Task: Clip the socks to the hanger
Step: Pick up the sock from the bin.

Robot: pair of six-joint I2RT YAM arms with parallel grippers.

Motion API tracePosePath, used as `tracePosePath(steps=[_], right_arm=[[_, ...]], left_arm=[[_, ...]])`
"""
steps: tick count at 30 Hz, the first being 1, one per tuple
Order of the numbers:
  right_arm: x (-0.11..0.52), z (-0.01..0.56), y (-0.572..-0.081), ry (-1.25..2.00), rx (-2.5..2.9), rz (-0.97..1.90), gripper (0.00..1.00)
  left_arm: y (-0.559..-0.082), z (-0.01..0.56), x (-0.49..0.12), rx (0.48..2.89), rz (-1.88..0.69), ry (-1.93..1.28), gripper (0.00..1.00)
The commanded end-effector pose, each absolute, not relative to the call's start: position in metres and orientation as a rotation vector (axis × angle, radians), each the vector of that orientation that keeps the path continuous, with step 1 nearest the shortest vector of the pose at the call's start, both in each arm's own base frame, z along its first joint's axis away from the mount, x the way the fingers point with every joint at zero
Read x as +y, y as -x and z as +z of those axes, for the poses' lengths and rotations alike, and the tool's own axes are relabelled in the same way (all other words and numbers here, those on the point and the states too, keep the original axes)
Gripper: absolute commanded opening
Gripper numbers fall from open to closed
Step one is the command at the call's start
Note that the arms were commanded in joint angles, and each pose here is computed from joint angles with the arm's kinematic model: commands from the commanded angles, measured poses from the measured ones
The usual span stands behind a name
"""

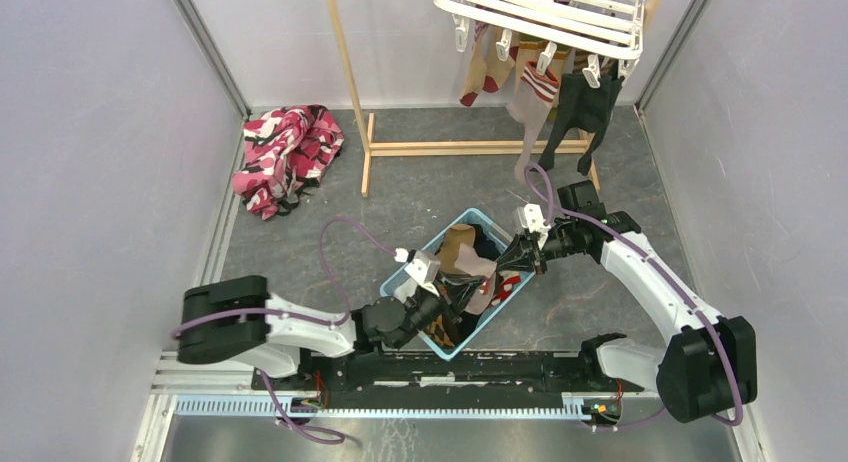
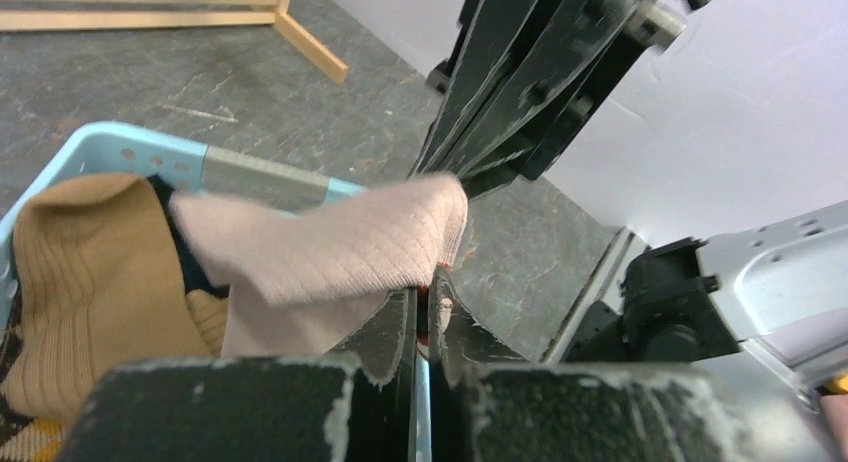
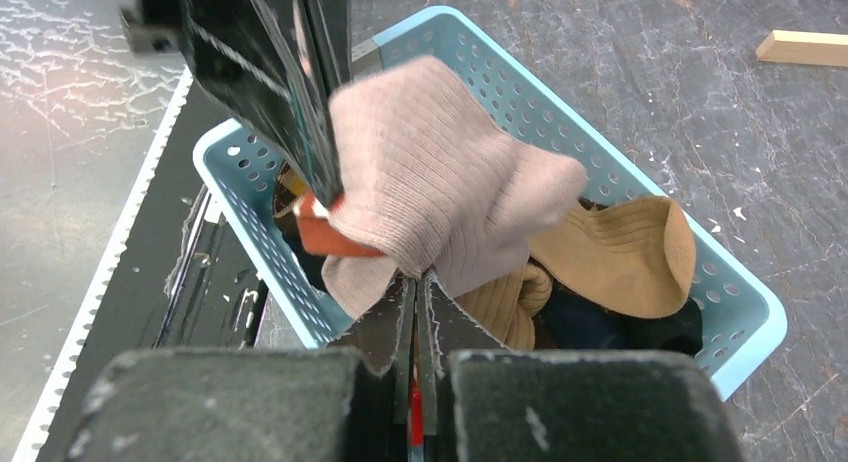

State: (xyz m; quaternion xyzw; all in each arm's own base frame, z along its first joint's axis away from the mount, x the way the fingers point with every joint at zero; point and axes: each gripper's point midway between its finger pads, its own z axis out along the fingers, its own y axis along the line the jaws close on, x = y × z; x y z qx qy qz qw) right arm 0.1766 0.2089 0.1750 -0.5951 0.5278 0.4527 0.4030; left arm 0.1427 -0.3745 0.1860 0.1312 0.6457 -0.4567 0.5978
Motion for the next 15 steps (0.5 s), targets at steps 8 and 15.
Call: tracePosePath(steps=[8, 15], right_arm=[[0.205, 0.184, -0.179, 1.555, 1.282, 1.066, 0.00], [0.202, 0.180, -0.174, 1.612, 1.233, 1.029, 0.01]], left_arm=[[-0.123, 0.223, -0.369, 1.633, -1.062, -0.503, 0.02], [-0.111, 0.218, -0.363, 1.669, -1.127, -0.535, 0.02]])
